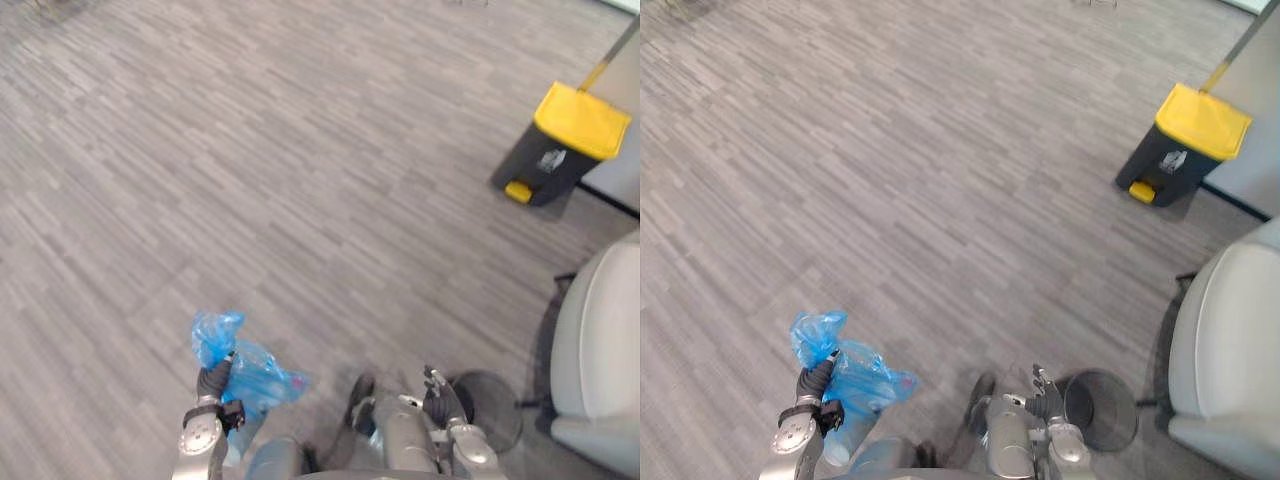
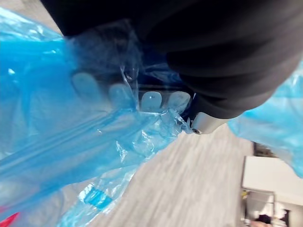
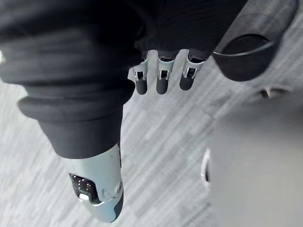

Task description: Gather rubbish on tea table into small bin, then transfer packed bag to large trash can.

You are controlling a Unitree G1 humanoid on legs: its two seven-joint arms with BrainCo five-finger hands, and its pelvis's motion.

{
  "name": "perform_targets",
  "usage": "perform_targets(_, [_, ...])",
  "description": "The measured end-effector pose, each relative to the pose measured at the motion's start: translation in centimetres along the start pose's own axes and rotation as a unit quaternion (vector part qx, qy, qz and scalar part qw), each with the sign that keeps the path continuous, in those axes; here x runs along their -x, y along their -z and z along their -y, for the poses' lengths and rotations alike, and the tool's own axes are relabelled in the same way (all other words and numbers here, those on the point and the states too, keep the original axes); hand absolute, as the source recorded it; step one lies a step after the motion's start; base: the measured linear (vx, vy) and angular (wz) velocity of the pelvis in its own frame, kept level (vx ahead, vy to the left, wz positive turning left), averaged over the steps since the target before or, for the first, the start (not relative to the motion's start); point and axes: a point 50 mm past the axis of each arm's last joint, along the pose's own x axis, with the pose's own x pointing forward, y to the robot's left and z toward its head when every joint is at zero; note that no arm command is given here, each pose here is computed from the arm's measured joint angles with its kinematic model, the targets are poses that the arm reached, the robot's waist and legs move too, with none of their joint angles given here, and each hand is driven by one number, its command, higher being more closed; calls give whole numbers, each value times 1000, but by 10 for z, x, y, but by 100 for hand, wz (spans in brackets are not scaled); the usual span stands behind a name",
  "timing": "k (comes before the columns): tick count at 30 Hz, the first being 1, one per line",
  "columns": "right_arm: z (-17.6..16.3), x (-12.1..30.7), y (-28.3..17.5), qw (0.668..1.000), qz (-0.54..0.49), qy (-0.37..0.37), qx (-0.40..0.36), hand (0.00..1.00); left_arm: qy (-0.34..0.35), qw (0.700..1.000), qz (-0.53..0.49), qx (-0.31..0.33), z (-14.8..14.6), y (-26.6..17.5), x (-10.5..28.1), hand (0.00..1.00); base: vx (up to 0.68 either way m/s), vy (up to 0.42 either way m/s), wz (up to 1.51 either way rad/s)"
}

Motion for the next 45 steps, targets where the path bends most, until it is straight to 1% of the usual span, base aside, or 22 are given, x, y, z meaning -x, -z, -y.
perform_targets(1, [1,-5,-20,999,41,2,1,0,7,1000,-1,7,4,1,2,100,646,-82,-147])
perform_targets(2, [1,-6,-26,999,52,2,-1,0,9,1000,0,8,6,1,1,100,621,0,-143])
perform_targets(3, [0,-10,-41,997,82,3,-8,0,20,1000,6,10,11,-3,-2,100,571,-22,-102])
perform_targets(4, [-4,-12,-47,996,91,1,-22,0,29,999,16,13,16,-9,-6,100,669,1,-120])
perform_targets(7, [-3,-13,-50,995,95,5,-29,0,35,999,35,18,20,-18,-9,100,549,112,-88])
perform_targets(9, [-2,-13,-48,995,91,18,-38,0,39,998,43,19,22,-22,-9,100,673,378,-129])
perform_targets(10, [7,-12,-47,995,89,29,-31,0,39,998,38,23,24,-18,-6,100,469,328,-146])
perform_targets(11, [7,-13,-45,995,86,30,-30,0,38,998,29,27,25,-14,-3,100,544,428,-147])
perform_targets(13, [-13,-12,-37,996,65,16,-58,0,29,999,20,8,14,-9,-1,100,592,395,-110])
perform_targets(17, [-21,-13,-37,996,64,6,-62,0,39,999,33,1,18,-16,-1,100,509,281,-90])
perform_targets(19, [-27,-16,-40,996,64,-5,-56,0,47,998,42,-17,20,-22,-7,100,430,140,-54])
perform_targets(24, [-31,-19,-45,997,71,-12,-42,0,47,998,45,-23,19,-23,-8,100,464,-27,-36])
perform_targets(27, [-28,-26,-34,999,37,-8,-27,0,42,998,26,-40,14,-18,-16,100,543,-162,-22])
perform_targets(28, [-24,-25,-24,1000,19,-5,-19,0,33,998,16,-50,7,-13,-16,100,504,-145,-34])
perform_targets(29, [-19,-27,-24,1000,14,-1,-11,0,27,999,7,-43,7,-10,-17,100,584,-145,-41])
perform_targets(30, [-15,-30,-28,1000,19,3,-7,0,27,998,5,-51,5,-9,-17,100,545,-169,-54])
perform_targets(31, [-10,-30,-31,1000,23,11,-10,0,31,999,6,-43,11,-9,-17,100,639,-237,-40])
perform_targets(33, [-9,-28,-29,1000,20,13,-14,0,23,999,0,-33,10,-6,-15,100,637,-258,-55])
perform_targets(37, [-14,-24,-48,997,67,11,-27,0,40,999,1,-3,27,-2,-4,100,436,-49,-87])
perform_targets(43, [-12,-26,-49,997,67,16,-23,0,33,999,-16,1,19,10,12,100,498,150,-79])
perform_targets(45, [-10,-28,-34,999,32,23,-20,0,25,999,-19,7,16,11,13,100,667,284,-73])
